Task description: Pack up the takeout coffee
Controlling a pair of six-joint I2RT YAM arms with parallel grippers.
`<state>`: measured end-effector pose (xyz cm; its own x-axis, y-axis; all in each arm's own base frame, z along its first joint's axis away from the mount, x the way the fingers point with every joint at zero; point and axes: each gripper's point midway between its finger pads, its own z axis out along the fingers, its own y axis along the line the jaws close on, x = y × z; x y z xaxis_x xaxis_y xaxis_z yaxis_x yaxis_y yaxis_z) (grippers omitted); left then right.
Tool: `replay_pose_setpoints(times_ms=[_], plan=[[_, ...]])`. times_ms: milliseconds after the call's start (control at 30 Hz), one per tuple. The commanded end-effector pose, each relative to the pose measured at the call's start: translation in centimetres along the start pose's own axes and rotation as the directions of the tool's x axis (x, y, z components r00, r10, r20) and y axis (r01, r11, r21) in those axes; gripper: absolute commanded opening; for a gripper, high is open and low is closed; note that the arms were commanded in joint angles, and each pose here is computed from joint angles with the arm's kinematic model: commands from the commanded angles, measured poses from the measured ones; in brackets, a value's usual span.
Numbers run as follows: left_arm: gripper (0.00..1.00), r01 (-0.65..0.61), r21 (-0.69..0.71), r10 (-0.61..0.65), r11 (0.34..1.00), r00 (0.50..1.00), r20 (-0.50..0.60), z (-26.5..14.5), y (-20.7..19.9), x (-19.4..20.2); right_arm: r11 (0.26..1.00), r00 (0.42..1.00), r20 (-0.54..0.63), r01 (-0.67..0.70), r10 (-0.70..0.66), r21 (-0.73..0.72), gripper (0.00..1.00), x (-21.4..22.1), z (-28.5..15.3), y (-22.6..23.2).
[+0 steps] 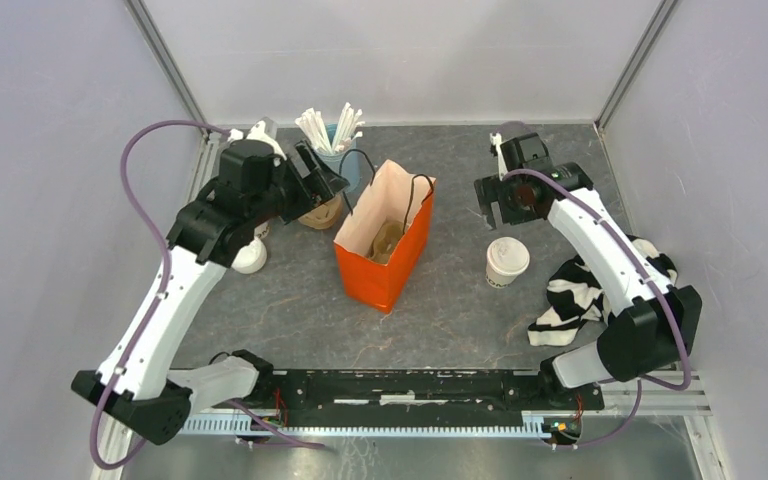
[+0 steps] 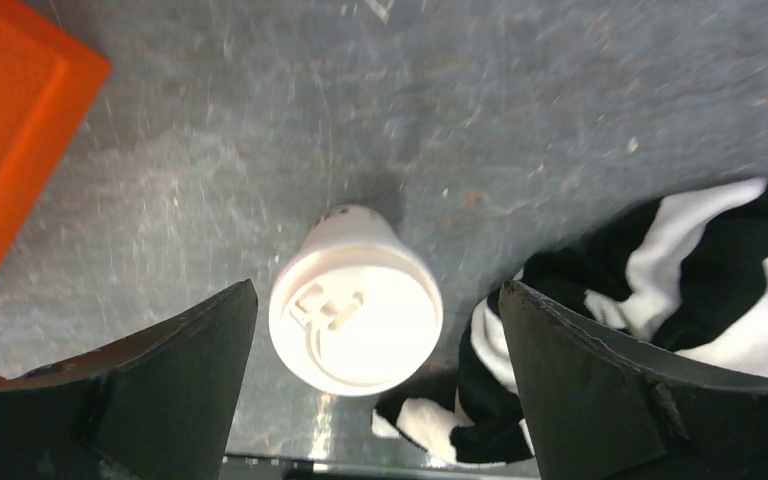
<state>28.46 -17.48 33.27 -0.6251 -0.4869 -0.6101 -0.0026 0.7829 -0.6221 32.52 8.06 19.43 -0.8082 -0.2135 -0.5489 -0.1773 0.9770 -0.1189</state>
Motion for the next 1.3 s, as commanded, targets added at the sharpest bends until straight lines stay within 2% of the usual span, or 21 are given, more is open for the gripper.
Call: replay_pose_setpoints(times_ms=[0, 100, 300, 467, 833, 1100, 1267], plan=[[0.91, 0.09, 0.01, -0.091, 0.996, 0.995, 0.028, -2.6, 0.1, 0.0, 0.998, 0.999, -0.031, 0.007, -0.008, -0.055, 0.98, 1.8, -0.8, 0.5], [0.9, 0.127, 0.013, -0.127, 0.992, 0.992, 0.015, -3.1, 0.7, 1.0, 0.997, 0.997, -0.072, 0.024, -0.029, -0.07, 0.98, 3.7, -0.1, 0.7], [0.9, 0.14, 0.033, -0.139, 0.99, 0.99, -0.04, -3.2, 0.7, 2.4, 0.99, 0.995, -0.083, 0.05, -0.061, -0.129, 0.98, 5.7, 0.7, 1.7], [0.9, 0.153, 0.039, -0.149, 0.987, 0.985, -0.09, -2.8, 0.5, 3.3, 0.993, 0.993, -0.091, 0.067, -0.076, -0.099, 0.98, 5.9, 1.2, 1.1], [0.91, 0.142, 0.037, -0.137, 0.989, 0.984, -0.113, -2.3, 0.5, 3.7, 0.994, 0.991, -0.111, 0.062, -0.072, -0.093, 0.97, 6.9, 1.9, 1.1], [0.9, 0.137, 0.037, -0.132, 0.99, 0.984, -0.118, -2.3, 0.5, 3.8, 0.993, 0.992, -0.108, 0.057, -0.067, -0.1, 0.88, 7.0, 2.1, 1.2], [0.89, 0.134, 0.027, -0.13, 0.991, 0.984, -0.121, -2.3, 0.7, 3.8, 0.993, 0.991, -0.118, 0.058, -0.07, -0.102, 0.87, 7.4, 2.3, 1.2]])
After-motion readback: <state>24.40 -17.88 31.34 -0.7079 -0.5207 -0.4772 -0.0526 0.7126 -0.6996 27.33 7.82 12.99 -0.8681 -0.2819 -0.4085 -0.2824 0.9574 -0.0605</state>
